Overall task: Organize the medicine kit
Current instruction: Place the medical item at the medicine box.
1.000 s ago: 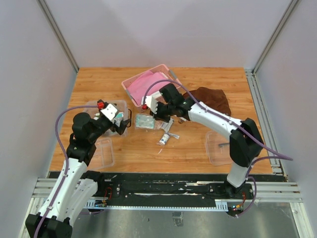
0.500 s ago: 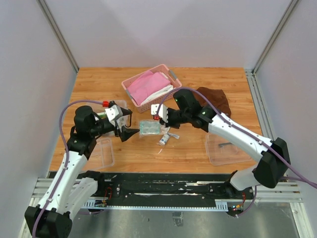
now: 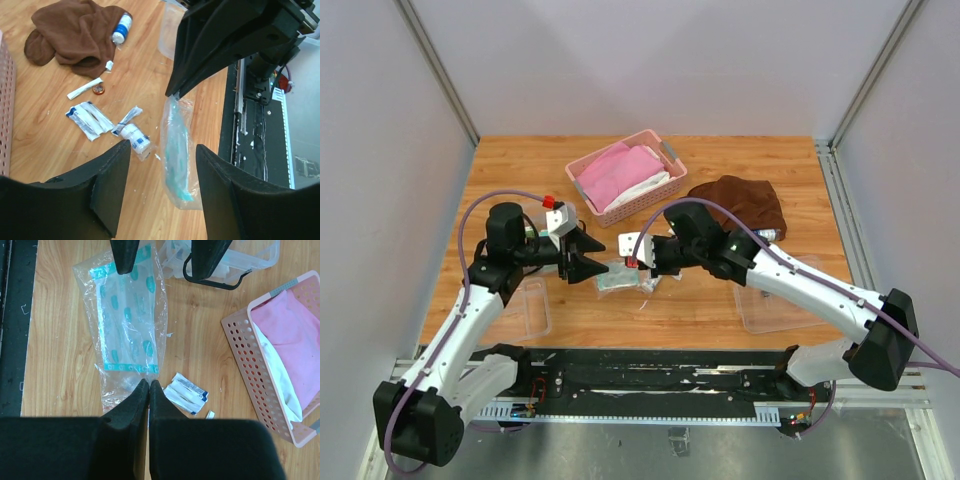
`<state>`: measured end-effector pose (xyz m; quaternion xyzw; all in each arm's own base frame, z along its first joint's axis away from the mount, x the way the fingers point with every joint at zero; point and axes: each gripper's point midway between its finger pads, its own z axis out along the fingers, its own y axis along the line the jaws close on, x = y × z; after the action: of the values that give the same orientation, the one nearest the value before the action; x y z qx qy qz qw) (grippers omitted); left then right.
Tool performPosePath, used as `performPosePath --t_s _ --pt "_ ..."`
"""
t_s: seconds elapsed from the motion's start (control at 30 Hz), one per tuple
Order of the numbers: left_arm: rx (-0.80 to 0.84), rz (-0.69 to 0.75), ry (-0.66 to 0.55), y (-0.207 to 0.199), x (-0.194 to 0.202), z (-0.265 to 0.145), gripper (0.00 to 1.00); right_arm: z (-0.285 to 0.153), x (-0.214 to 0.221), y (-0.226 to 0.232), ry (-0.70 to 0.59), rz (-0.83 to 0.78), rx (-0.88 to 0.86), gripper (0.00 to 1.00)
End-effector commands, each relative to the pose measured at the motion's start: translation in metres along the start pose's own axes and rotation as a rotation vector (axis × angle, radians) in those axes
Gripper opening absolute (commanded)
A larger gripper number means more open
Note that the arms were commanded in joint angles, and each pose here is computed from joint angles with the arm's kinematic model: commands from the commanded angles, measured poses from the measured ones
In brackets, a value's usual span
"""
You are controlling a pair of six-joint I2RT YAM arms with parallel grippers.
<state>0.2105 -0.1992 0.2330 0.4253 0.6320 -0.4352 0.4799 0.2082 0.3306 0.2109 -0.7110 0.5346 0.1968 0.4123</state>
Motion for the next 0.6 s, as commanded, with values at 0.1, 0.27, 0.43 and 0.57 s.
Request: performPosePath --t_s 0.1,0.27,0.43,0.57 --pt "0.047 -0.025 0.009 -0.011 0.008 0.005 0.51 0.001 -0.001 -0.007 0.021 -0.002 0.072 0.0" --pt "0.044 -0.026 0.018 -0.008 0.012 0.008 0.42 -0.003 -0.002 -0.006 0.011 -0.005 0.086 0.01" --pt "0.05 -0.021 0.02 -0.009 0.013 0.009 0.28 -0.004 -0.001 -0.006 0.007 -0.003 0.094 0.01" --pt "0.045 -0.007 0.021 -0.008 0.015 0.009 0.15 -0.007 -0.003 -0.011 0.006 0.014 0.124 0.01"
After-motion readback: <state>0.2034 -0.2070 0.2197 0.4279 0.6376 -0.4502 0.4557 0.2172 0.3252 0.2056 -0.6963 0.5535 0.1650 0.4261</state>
